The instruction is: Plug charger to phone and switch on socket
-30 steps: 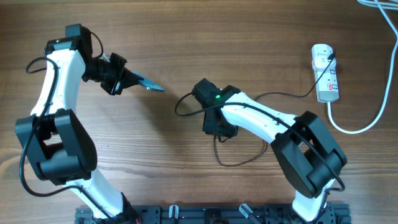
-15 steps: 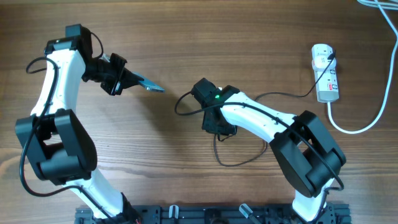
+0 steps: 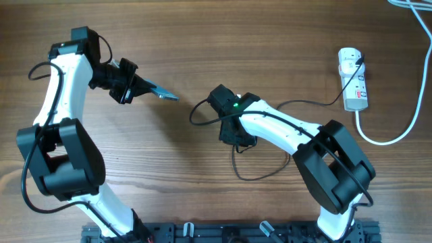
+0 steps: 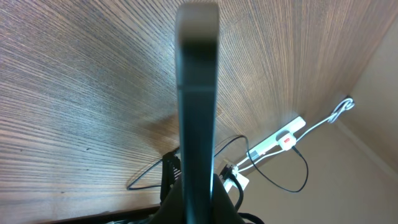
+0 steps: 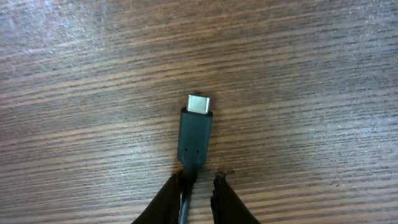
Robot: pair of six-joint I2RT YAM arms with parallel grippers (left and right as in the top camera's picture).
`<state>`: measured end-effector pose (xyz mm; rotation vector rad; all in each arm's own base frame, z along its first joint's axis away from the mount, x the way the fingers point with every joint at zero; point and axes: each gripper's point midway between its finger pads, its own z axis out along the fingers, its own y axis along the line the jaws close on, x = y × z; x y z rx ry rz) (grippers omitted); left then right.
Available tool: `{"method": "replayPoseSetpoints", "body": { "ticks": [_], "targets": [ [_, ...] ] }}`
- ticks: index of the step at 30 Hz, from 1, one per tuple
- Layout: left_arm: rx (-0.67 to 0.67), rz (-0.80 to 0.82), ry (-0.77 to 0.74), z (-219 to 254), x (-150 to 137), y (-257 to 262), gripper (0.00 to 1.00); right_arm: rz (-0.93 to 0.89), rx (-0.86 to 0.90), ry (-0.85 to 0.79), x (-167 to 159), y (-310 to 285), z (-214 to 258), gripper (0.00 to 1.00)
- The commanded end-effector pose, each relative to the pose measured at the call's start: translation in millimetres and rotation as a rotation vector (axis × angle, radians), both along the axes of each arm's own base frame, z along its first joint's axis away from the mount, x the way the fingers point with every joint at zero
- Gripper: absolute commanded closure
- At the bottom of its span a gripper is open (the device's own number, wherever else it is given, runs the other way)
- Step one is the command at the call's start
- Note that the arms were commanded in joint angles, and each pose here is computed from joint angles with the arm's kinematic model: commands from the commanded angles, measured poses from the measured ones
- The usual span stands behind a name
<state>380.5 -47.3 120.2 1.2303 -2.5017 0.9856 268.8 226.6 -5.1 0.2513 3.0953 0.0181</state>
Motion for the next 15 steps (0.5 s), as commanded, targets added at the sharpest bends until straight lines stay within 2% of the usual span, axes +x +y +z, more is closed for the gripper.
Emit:
{"method": "replayPoseSetpoints", "body": {
  "ticks": [1, 15],
  "targets": [
    [-0.001, -0.016, -0.044, 12.2, -1.2, -0.7, 0.96, -0.015, -0.034, -0.014, 5.9, -3.5, -8.9, 0.81],
    [-0.001, -0.016, -0.044, 12.2, -1.2, -0.7, 0.96, -0.015, -0.034, -0.014, 5.9, -3.5, -8.9, 0.91]
  ]
}}
